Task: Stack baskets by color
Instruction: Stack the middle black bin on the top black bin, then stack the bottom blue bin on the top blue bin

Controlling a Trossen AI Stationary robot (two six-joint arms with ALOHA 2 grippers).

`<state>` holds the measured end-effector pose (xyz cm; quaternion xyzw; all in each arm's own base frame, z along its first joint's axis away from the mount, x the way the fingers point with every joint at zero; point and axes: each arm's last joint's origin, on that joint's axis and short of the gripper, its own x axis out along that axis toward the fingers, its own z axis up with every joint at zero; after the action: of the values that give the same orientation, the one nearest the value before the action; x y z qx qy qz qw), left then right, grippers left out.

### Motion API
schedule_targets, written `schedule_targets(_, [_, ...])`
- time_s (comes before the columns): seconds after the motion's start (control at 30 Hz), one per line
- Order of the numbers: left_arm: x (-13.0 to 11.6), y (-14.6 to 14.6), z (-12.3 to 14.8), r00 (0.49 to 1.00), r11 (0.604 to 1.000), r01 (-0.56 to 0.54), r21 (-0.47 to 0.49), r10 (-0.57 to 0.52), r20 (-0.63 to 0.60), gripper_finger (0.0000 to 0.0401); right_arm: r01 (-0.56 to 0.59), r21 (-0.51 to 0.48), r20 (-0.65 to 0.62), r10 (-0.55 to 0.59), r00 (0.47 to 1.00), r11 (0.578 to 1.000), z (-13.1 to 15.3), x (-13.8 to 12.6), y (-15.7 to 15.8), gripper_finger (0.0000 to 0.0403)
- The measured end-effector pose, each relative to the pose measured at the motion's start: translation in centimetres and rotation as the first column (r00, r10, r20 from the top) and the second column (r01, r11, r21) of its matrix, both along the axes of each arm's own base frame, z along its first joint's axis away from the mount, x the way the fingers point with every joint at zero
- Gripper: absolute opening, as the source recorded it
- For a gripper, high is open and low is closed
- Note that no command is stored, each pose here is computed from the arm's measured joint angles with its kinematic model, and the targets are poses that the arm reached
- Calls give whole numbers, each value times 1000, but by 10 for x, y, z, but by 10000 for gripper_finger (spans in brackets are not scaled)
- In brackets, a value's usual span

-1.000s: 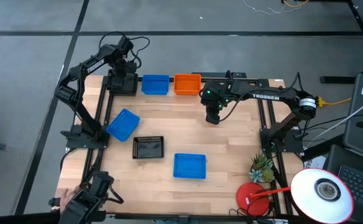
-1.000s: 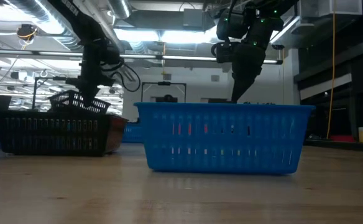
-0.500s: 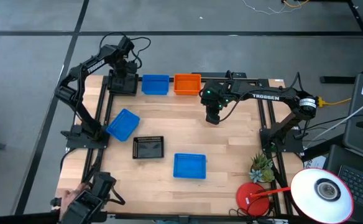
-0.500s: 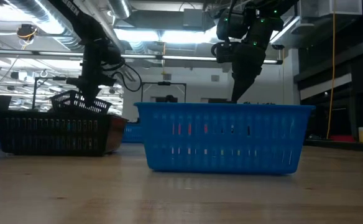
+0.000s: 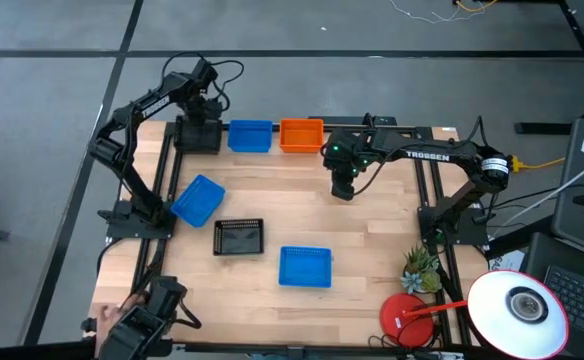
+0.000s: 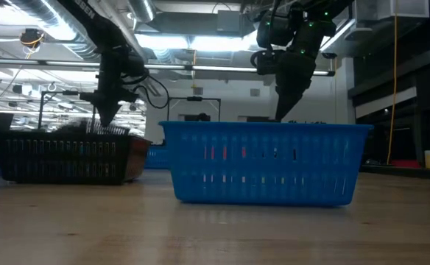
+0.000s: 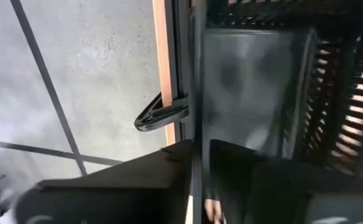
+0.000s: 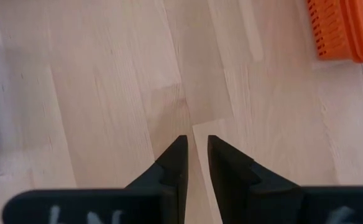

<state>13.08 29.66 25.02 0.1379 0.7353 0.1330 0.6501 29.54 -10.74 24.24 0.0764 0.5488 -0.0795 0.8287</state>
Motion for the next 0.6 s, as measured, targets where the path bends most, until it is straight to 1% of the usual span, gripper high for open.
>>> schedule_targets(0.1, [0, 0, 0, 1000, 1000, -1, 0, 1, -1, 82, 0, 1, -2, 0, 1000, 1000, 0, 0, 0, 63])
schedule_targets(0.17, [0, 0, 0, 1000, 1000, -1, 0, 1, -2, 94, 0, 1, -3, 0, 1000, 1000, 0, 0, 0, 63])
schedule_targets(0.27, [0, 1, 0, 1000, 1000, -6, 18, 6, -17, 99, 0, 1, -3, 0, 1000, 1000, 0, 0, 0, 63])
schedule_targets(0.37, [7, 2, 3, 999, 997, -7, 81, 10, -38, 97, 0, 1, -3, 0, 1000, 1000, 0, 0, 0, 63])
schedule_targets(0.43, [17, 3, 5, 1000, 989, 7, 150, -3, -28, 97, 0, 1, -3, 0, 1000, 1000, 0, 0, 0, 63])
schedule_targets(0.5, [32, 2, 8, 1000, 977, 21, 212, -24, 12, 98, 0, 1, -3, 0, 1000, 1000, 0, 0, 0, 63])
schedule_targets(0.57, [51, -5, 10, 996, 968, 23, 250, -45, 81, 99, 0, 1, -2, 0, 1000, 1000, 0, 0, 0, 63])
schedule_targets(0.6, [62, -11, 11, 991, 967, 18, 253, -51, 123, 98, 1, 2, -3, -1, 1000, 1000, 0, 0, 0, 63])
